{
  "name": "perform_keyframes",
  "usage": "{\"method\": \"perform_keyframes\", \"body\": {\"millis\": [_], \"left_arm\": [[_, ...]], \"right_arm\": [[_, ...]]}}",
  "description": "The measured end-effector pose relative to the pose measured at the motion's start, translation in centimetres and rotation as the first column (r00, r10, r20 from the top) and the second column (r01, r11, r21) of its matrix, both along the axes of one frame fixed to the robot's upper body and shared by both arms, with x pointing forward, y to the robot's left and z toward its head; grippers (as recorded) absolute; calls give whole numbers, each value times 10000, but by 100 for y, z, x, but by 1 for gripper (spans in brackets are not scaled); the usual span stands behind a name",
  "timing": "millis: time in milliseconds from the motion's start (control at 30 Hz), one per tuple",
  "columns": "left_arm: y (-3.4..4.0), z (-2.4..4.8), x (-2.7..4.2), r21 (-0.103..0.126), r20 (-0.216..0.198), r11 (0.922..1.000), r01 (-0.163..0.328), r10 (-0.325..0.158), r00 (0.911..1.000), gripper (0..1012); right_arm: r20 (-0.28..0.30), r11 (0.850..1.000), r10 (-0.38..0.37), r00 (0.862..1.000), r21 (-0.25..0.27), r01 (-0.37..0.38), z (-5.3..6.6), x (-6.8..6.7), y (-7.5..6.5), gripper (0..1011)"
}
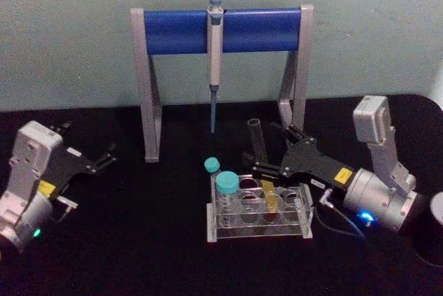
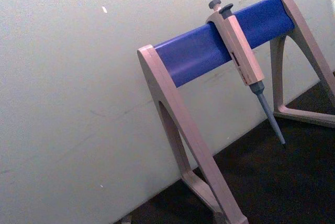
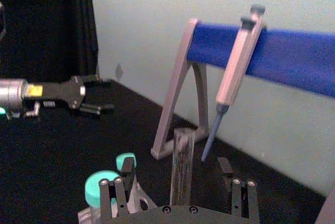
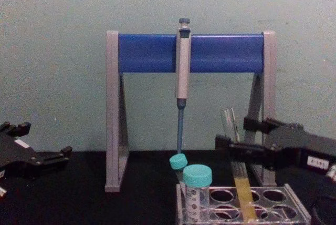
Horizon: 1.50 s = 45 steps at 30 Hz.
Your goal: Pick up the test tube from the test tube rack, shake it, then place it back into the test tube rack.
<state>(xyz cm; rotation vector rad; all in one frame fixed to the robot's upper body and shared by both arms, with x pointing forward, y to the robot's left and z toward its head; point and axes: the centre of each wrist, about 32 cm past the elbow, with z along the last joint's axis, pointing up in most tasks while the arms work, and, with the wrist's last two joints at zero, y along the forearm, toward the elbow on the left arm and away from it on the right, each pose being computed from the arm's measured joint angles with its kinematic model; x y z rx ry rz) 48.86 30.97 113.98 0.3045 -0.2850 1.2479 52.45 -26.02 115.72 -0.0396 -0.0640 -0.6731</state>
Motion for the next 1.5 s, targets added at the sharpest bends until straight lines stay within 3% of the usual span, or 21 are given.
{"method": "perform_keyframes", "body": {"millis": [267, 367, 400, 467, 500, 600, 700, 800, 900, 1233, 1500], "left_arm": [[0, 0, 0, 0, 0, 10000, 0, 0, 10000, 1001], [0, 0, 0, -1, 1, 10000, 0, 0, 10000, 1001], [0, 0, 0, 0, 0, 10000, 0, 0, 10000, 1001], [0, 0, 0, 0, 0, 10000, -1, 1, 10000, 1001], [0, 0, 0, 0, 1, 10000, 0, 0, 10000, 1001], [0, 0, 0, 0, 1, 10000, -1, 1, 10000, 1001], [0, 0, 0, 0, 0, 10000, 0, 0, 10000, 1001], [0, 0, 0, 0, 0, 10000, 0, 0, 10000, 1001], [0, 0, 0, 0, 0, 10000, -1, 1, 10000, 1001], [0, 0, 0, 0, 0, 10000, 0, 0, 10000, 1001], [0, 0, 0, 0, 0, 10000, 0, 0, 10000, 1001]], "right_arm": [[1015, 9940, -582, 9931, 982, 483, 108, -97, 5, 1000], [1523, 9776, -1720, 9733, 1482, 1495, 174, -171, 9, 1000], [1523, 9776, -1720, 9733, 1482, 1495, 174, -171, 9, 1000], [1605, 9611, -2517, 9544, 1575, 2270, 208, -205, 8, 1000], [1544, 9491, -2999, 9414, 1476, 2781, 220, -222, 0, 1000], [1417, 9306, -3611, 9217, 1186, 3463, 223, -233, -13, 1000], [1032, 8965, -4429, 8906, 428, 4409, 198, -228, -39, 1000], [569, 8719, -4882, 8708, -107, 4895, 143, -211, -58, 1000], [136, 8583, -5108, 8596, -493, 5108, 90, -196, -74, 1000], [-687, 8468, -5298, 8454, -995, 5226, -9, -167, -99, 1000], [-706, 8471, -5293, 8455, -994, 5220, -10, -165, -101, 1000]]}}
